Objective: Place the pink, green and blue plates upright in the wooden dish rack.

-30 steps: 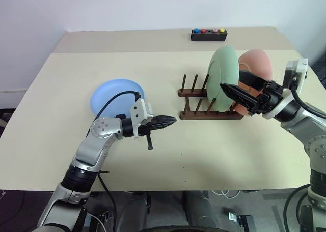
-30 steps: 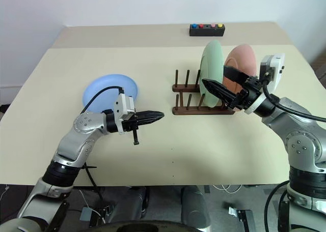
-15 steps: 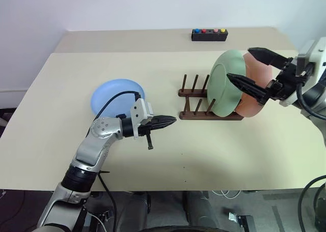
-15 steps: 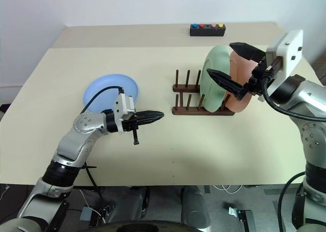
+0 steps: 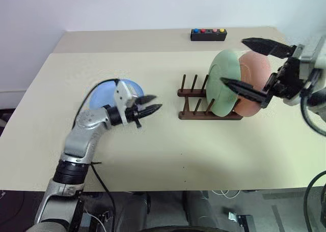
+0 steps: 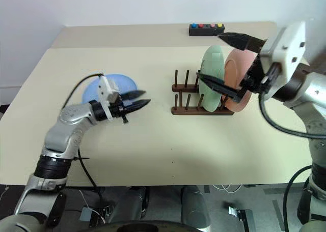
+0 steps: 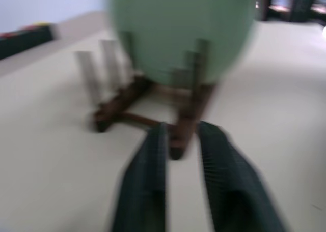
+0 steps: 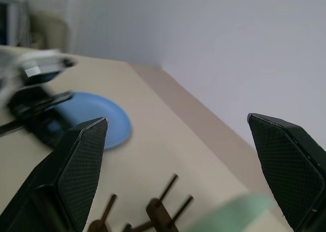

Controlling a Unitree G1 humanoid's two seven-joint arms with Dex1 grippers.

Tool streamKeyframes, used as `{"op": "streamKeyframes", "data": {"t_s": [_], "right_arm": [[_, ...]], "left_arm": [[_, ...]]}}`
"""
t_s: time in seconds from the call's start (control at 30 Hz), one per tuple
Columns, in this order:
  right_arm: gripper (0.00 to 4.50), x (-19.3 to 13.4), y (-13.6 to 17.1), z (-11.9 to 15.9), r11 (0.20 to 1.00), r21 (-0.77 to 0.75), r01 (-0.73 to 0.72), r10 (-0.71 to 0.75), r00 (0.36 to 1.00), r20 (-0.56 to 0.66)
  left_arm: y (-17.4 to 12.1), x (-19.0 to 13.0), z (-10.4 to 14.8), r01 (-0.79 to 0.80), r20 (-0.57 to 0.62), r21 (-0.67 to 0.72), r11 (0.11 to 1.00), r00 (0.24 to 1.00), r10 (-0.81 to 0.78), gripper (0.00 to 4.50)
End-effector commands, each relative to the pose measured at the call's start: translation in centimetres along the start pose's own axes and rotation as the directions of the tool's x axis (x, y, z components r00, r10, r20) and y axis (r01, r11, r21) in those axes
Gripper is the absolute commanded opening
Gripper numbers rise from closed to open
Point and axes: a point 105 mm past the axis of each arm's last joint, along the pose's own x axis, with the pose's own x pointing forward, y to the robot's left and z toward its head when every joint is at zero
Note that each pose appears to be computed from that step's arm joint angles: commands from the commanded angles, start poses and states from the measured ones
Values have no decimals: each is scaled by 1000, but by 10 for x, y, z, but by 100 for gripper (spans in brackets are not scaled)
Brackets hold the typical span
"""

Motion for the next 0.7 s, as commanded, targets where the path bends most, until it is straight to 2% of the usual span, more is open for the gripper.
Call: {"op": "streamKeyframes", "data": {"t_s": [0.03,0.1,0.13,0.17,0.3,0.4,0.6,0.7], "right_arm": [[450,10,12,6,988,-140,-60,58,998,-16],[450,17,21,-1,981,-171,-97,92,995,-33],[450,21,27,-7,974,-192,-122,114,992,-50],[450,23,31,-11,968,-207,-139,129,990,-62],[450,31,44,-26,963,-195,-184,174,982,-67],[450,34,47,-28,964,-186,-192,184,981,-57],[450,38,57,-38,952,-192,-237,226,971,-81],[450,37,60,-36,944,-202,-261,249,965,-87]], "left_arm": [[36,-18,12,-195,6,42,980,981,195,327],[64,-28,8,-357,-35,65,932,932,360,423],[79,-36,6,-450,-56,65,891,889,454,445],[89,-41,5,-509,-70,64,858,856,513,445],[124,-70,-17,-725,-269,48,687,653,708,445],[130,-77,-22,-752,-326,91,653,597,733,445],[146,-109,-41,-846,-506,84,526,419,754,445],[144,-110,-49,-833,-572,78,547,412,710,445]]}}
